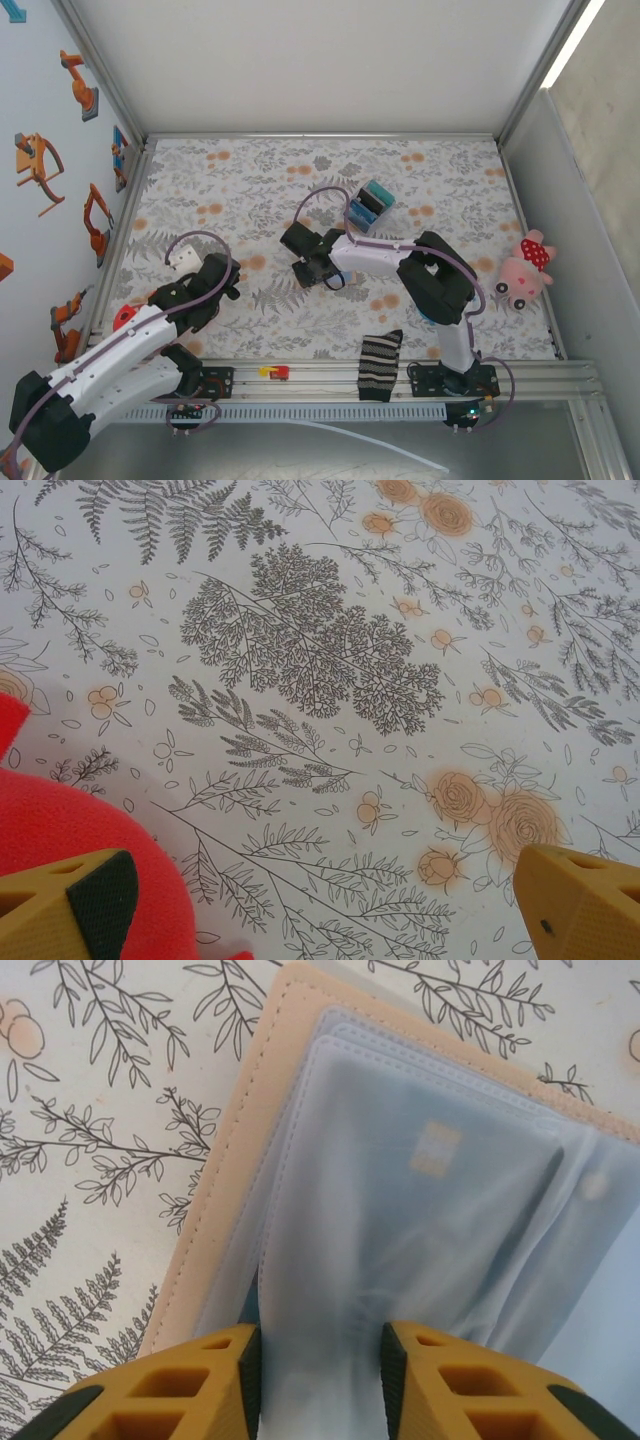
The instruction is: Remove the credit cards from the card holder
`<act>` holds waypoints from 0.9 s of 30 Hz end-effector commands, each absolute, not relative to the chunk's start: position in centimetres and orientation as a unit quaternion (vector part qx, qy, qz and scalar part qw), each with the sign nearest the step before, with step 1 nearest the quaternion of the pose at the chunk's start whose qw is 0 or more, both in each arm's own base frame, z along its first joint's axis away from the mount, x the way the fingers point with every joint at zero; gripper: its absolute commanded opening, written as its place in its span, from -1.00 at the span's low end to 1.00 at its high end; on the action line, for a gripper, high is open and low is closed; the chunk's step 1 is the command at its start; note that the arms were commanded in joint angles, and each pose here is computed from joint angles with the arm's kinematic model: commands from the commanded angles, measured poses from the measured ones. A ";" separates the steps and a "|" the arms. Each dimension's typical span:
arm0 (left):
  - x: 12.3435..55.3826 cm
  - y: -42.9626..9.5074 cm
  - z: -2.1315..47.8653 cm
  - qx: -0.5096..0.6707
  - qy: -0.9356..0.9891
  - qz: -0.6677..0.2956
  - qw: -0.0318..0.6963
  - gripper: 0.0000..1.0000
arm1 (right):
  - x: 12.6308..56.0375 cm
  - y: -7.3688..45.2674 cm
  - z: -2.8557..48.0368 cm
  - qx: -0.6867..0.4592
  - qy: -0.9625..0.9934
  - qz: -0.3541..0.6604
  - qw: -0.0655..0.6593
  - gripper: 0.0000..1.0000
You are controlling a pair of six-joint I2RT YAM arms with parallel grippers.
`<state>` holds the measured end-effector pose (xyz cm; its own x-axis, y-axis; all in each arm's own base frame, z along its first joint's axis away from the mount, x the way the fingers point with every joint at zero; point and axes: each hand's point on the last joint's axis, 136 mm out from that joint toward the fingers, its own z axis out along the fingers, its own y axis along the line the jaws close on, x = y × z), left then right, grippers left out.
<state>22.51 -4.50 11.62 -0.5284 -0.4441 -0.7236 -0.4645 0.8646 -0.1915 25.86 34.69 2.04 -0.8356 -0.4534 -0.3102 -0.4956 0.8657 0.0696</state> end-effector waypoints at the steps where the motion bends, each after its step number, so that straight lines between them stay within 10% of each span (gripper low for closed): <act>1: 23.1 -4.9 12.7 -0.247 0.875 0.009 0.417 0.94 | 24.3 33.0 0.0 -0.245 0.962 0.054 0.106 -0.36; 11: 23.9 -6.4 13.6 -0.210 0.887 -0.002 0.412 0.94 | 25.7 32.9 3.1 -0.234 0.958 0.056 0.154 -0.62; 27: 25.0 -8.1 14.4 -0.177 0.892 -0.017 0.415 0.94 | 27.0 29.6 4.4 -0.206 0.961 -0.002 0.184 -0.48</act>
